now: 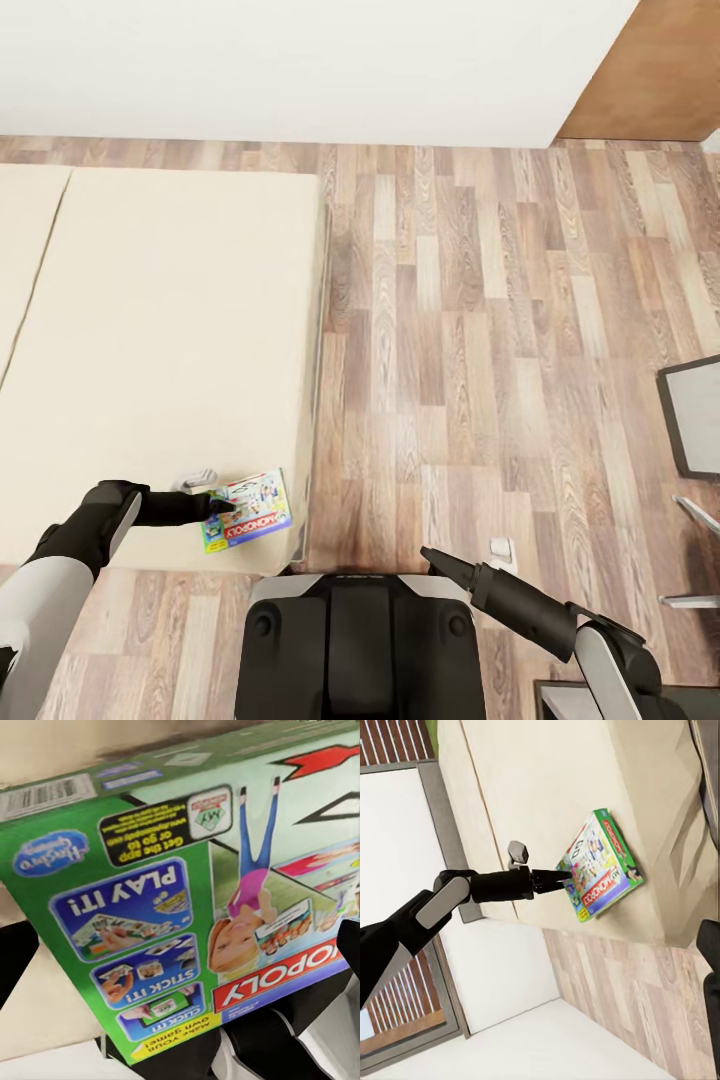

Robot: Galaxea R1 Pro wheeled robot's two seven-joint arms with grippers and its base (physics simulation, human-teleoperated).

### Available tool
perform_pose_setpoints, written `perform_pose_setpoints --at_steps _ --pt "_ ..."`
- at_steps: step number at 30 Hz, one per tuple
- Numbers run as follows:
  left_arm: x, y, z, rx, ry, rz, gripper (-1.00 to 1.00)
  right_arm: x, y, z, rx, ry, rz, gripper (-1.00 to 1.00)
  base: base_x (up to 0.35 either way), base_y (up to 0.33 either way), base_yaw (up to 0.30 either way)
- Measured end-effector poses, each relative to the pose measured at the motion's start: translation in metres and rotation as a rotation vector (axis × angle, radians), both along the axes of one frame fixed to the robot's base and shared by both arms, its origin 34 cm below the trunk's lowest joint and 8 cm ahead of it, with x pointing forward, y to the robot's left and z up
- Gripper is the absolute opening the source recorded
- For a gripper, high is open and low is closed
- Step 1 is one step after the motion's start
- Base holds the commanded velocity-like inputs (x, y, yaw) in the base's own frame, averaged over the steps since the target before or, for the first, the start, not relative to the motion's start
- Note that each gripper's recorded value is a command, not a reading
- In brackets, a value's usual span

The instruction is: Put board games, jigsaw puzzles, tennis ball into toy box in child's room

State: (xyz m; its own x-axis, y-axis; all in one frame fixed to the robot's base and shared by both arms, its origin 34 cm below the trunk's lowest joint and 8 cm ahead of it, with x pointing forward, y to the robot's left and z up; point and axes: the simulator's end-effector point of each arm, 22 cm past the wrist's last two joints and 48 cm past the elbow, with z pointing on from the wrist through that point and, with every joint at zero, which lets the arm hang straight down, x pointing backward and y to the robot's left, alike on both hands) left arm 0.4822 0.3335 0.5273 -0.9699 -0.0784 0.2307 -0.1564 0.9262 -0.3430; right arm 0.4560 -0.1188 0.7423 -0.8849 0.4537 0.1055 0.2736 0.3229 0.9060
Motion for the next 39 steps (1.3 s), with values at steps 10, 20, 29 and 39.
perform_pose_setpoints --at_steps 10,20,29,39 --pt "0.0005 -0.0005 0.0001 -0.001 -0.001 -0.001 1.0 0.0002 0.0001 0.0003 0.001 -0.001 -0.001 1.0 0.0 -0.147 0.0" --pt "0.0013 -0.0001 0.0004 -0.002 -0.004 -0.001 1.0 0.0003 0.0002 0.0008 0.004 -0.002 -0.002 1.0 0.0 -0.068 0.0" --pt "0.0021 -0.0017 0.001 -0.008 -0.005 0.001 1.0 0.0 0.0002 0.0007 0.004 -0.001 -0.002 1.0 0.0 -0.094 0.0" --pt "-0.0046 0.0058 0.0019 -0.008 -0.002 0.015 1.0 -0.0015 0.0011 -0.0029 -0.002 0.003 -0.008 1.0 0.0 -0.045 0.0"
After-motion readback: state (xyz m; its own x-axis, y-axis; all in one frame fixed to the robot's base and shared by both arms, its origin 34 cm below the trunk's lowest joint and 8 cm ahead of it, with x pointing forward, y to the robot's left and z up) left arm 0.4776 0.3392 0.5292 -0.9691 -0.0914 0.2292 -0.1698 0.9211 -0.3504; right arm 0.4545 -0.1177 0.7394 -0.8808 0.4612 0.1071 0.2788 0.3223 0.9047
